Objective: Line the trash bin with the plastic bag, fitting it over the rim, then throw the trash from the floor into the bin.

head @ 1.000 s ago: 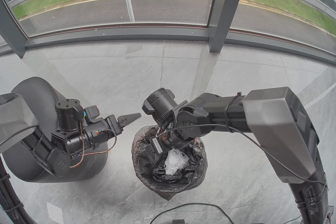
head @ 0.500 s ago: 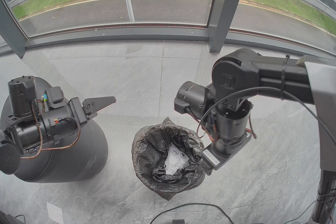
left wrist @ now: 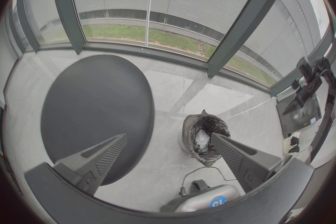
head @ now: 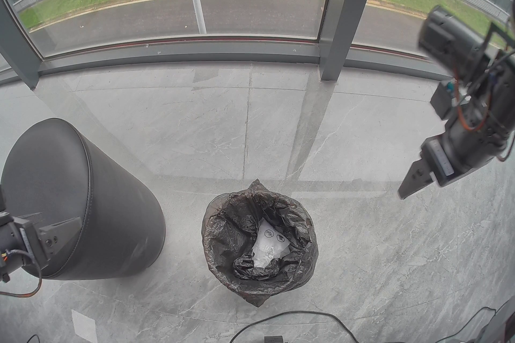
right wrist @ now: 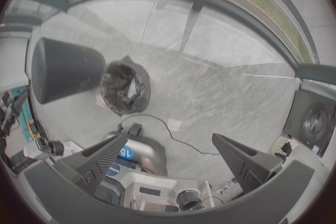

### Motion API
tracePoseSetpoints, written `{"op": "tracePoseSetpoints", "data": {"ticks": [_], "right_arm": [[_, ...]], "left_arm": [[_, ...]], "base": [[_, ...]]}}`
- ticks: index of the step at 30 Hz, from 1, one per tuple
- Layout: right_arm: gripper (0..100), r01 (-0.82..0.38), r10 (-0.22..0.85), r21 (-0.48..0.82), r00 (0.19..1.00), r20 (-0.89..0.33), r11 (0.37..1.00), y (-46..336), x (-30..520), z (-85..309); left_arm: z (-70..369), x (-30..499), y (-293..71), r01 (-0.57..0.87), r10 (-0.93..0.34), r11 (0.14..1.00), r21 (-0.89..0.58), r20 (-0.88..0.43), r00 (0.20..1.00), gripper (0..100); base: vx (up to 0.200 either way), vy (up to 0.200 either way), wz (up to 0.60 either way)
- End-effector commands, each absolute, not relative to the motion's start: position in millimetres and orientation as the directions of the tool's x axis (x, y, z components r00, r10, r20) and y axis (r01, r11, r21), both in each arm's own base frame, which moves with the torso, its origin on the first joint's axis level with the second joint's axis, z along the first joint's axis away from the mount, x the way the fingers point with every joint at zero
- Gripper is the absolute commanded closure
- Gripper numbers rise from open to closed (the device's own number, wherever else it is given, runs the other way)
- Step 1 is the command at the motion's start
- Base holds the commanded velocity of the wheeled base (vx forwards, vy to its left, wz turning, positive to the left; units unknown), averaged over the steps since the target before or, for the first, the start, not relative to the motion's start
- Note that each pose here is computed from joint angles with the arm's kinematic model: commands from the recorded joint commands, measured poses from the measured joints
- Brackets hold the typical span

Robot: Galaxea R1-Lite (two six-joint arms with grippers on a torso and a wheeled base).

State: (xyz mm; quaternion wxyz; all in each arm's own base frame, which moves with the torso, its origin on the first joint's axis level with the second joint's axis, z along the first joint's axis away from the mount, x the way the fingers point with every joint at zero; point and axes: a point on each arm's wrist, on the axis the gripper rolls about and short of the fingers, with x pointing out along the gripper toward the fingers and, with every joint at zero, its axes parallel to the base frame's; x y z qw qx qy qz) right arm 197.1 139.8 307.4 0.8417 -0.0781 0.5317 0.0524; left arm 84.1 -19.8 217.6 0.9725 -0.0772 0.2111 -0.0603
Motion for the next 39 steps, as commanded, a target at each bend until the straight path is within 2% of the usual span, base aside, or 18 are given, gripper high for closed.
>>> {"op": "tracePoseSetpoints", "data": {"ticks": [1, 3, 5, 7, 9, 11, 12, 17, 23, 24, 27, 28, 30, 32, 37, 39], "right_arm": [[0, 0.138, -0.082, 0.066, 0.842, -0.533, 0.988, 1.3, 26.1, 272.9], [0, 0.215, -0.161, 0.078, 0.887, -0.433, 0.974, -10.9, 0.6, 241.3], [0, 0.258, -0.211, 0.064, 0.891, -0.402, 0.964, -16.9, -19.3, 215.3], [0, 0.275, -0.230, 0.061, 0.891, -0.391, 0.959, -18.2, -26.0, 208.0], [0, 0.355, -0.322, 0.060, 0.897, -0.303, 0.933, -19.6, -57.4, 175.7], [0, 0.365, -0.334, 0.064, 0.900, -0.280, 0.929, -18.9, -63.3, 171.6], [0, 0.364, -0.341, 0.071, 0.913, -0.226, 0.929, -16.0, -75.7, 164.0], [0, 0.389, -0.370, 0.082, 0.911, -0.181, 0.917, -10.1, -86.6, 139.2], [0, 0.338, -0.311, 0.109, 0.927, -0.208, 0.935, -7.6, -76.7, 121.9], [0, 0.265, -0.240, 0.123, 0.953, -0.186, 0.956, -5.9, -60.8, 110.2], [0, 0.192, -0.182, 0.101, 0.978, -0.107, 0.976, -4.5, -39.9, 94.1], [0, 0.143, -0.142, 0.064, 0.990, -0.020, 0.988, -3.5, -27.2, 82.4], [0, 0.050, -0.055, 0.066, 0.995, 0.083, 0.997, -1.5, -23.2, 84.0], [0, 0.002, -0.006, 0.067, 0.998, 0.058, 0.998, -0.4, -23.0, 81.5], [0, -0.011, 0.009, 0.034, 0.999, 0.044, 0.999, -0.1, -23.0, 80.3], [0, -0.018, 0.018, -0.025, 1.000, -0.002, 1.000, 0.1, -23.0, 75.9]], "left_arm": [[195.7, -33.9, 10.1, -0.109, 0.124, 0.991, 0.081, -0.212, 0.969, 0], [190.7, -44.0, 9.4, -0.147, 0.167, 0.983, 0.112, -0.195, 0.967, 0], [186.9, -51.6, 7.8, -0.185, 0.206, 0.975, 0.122, -0.192, 0.959, 0], [185.5, -53.8, 7.2, -0.196, 0.217, 0.973, 0.123, -0.189, 0.958, 0], [175.8, -64.7, 5.8, -0.221, 0.239, 0.968, 0.118, -0.164, 0.957, 0], [172.8, -66.5, 5.8, -0.221, 0.239, 0.968, 0.118, -0.163, 0.957, 0], [165.2, -72.3, 5.9, -0.220, 0.236, 0.969, 0.114, -0.154, 0.960, 0], [139.9, -80.4, 4.8, -0.233, 0.249, 0.966, 0.112, -0.164, 0.954, 0], [120.5, -74.4, 4.9, -0.203, 0.218, 0.975, 0.090, -0.211, 0.953, 0], [115.0, -70.5, 3.9, -0.166, 0.174, 0.985, 0.054, -0.229, 0.958, 0], [109.6, -62.9, 2.7, -0.120, 0.119, 0.993, 0.010, -0.216, 0.969, 0], [106.6, -54.8, 2.6, -0.123, 0.116, 0.992, -0.028, -0.170, 0.979, 0], [102.2, -44.6, 2.7, -0.128, 0.121, 0.990, -0.066, -0.099, 0.988, 0], [94.5, -35.0, 3.3, -0.148, 0.145, 0.987, -0.065, -0.039, 0.989, 0], [84.5, -23.7, 4.8, -0.211, 0.213, 0.977, -0.030, 0.087, 0.973, 0], [83.6, -23.6, 4.8, -0.212, 0.213, 0.977, -0.026, 0.078, 0.974, 0]], "base": [[0.000, 0.000, 0.00], [0.000, 0.000, 0.00], [0.000, 0.000, 0.00], [0.000, 0.000, 0.00], [0.000, 0.000, 0.00], [0.000, 0.000, 0.00], [0.000, 0.000, 0.00], [0.000, 0.000, 0.00], [0.000, 0.000, 0.00], [0.000, 0.000, 0.00], [0.000, 0.000, 0.00], [0.000, 0.000, 0.00], [0.000, 0.000, 0.00], [0.000, 0.000, 0.00], [0.000, 0.000, 0.00], [0.000, 0.000, 0.00]]}}
